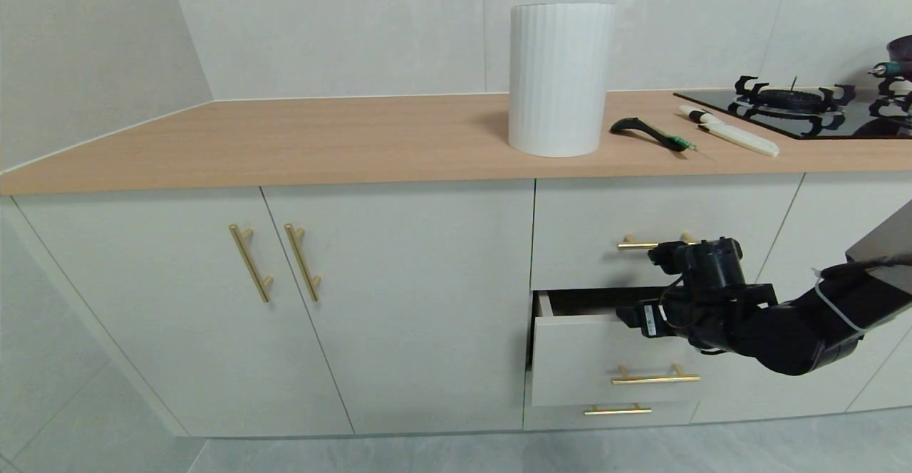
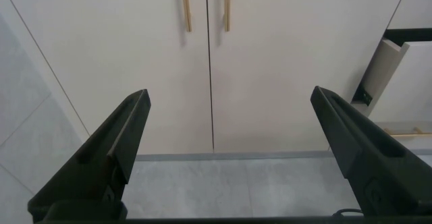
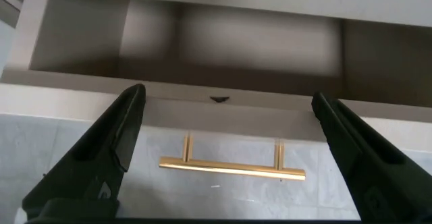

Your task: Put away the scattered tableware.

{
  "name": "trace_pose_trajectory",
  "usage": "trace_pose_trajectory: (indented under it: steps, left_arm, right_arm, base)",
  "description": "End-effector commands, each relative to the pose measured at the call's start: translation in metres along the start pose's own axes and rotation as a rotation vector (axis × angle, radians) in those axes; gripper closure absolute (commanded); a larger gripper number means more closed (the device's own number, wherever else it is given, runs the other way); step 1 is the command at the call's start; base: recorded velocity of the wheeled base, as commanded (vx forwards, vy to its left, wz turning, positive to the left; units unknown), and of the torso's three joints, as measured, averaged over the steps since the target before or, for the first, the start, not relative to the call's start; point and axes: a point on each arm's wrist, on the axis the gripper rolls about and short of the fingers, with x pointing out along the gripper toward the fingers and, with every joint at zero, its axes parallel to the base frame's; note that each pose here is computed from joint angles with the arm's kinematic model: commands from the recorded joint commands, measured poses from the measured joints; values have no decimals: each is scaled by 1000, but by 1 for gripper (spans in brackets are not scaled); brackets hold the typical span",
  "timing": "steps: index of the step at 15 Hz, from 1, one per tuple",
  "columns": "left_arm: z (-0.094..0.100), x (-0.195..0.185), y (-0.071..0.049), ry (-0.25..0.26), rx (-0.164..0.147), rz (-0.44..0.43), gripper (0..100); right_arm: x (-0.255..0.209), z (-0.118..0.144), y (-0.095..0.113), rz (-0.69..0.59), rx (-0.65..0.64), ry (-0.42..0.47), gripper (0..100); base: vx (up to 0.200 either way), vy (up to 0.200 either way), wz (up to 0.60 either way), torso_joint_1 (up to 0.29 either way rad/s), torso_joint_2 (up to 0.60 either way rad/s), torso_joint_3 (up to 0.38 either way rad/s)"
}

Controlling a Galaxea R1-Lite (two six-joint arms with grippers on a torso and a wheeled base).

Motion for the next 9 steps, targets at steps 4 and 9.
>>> trace_pose_trajectory:
  steps: [4,9]
  left_arm:
    - [0,0,0,0,0,0,0]
    - [0,0,0,0,0,0,0]
  right_arm:
    - [0,6,1,3,48,-39,0]
    - [16,-1,2,-29,78,-62,0]
  base:
    - [0,0,0,0,0,0]
    - [0,0,0,0,0,0]
